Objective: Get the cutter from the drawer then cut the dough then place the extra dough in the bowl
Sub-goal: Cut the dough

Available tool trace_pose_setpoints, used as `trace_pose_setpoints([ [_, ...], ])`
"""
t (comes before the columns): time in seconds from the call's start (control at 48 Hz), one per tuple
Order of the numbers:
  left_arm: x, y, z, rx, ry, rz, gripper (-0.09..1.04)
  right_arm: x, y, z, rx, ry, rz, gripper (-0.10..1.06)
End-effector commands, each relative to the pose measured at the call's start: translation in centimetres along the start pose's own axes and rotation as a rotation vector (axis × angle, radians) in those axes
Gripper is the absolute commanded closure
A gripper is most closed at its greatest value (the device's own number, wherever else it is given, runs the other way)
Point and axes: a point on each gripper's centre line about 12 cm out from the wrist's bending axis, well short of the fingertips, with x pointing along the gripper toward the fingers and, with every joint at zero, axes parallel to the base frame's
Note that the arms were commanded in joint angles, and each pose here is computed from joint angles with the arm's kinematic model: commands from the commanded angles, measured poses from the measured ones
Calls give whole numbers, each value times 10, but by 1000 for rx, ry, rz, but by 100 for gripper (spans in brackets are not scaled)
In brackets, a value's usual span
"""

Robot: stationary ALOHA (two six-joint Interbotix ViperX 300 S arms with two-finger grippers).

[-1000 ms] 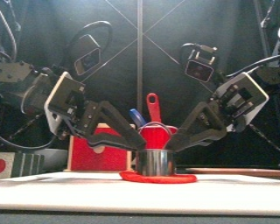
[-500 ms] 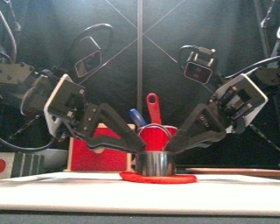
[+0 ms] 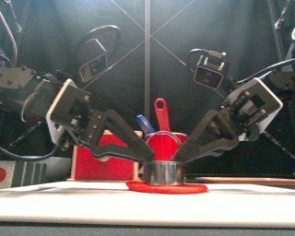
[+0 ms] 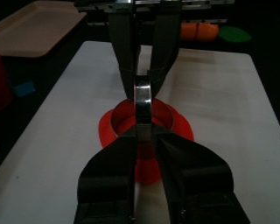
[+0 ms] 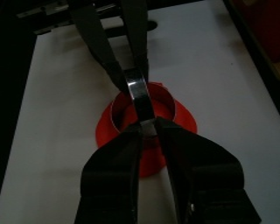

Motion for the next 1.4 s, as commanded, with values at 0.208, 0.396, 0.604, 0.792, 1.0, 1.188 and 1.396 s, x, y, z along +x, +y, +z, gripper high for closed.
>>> trace_pose_setpoints([
  [0.208, 5, 3, -4, -11, 39, 6, 39, 2, -1, -3, 7, 23, -6, 39],
  [0.396, 6, 5, -3, -18, 38, 14, 39, 3, -3, -8, 24, 35, -23, 39],
  [0.604, 7, 8, -4, -22, 50, 19, 39, 3, -6, -8, 32, 36, -31, 39],
  [0.792, 8, 8, -7, -21, 67, 20, 39, 3, -7, -9, 35, 43, -35, 39],
  [1.0, 8, 8, -8, -20, 68, 20, 39, 4, -7, -12, 36, 62, -36, 39],
  [1.188, 8, 8, -9, -21, 71, 22, 39, 4, -7, -12, 36, 60, -36, 39],
  [1.396, 9, 8, -11, -20, 83, 21, 39, 4, -6, -13, 35, 62, -35, 39],
])
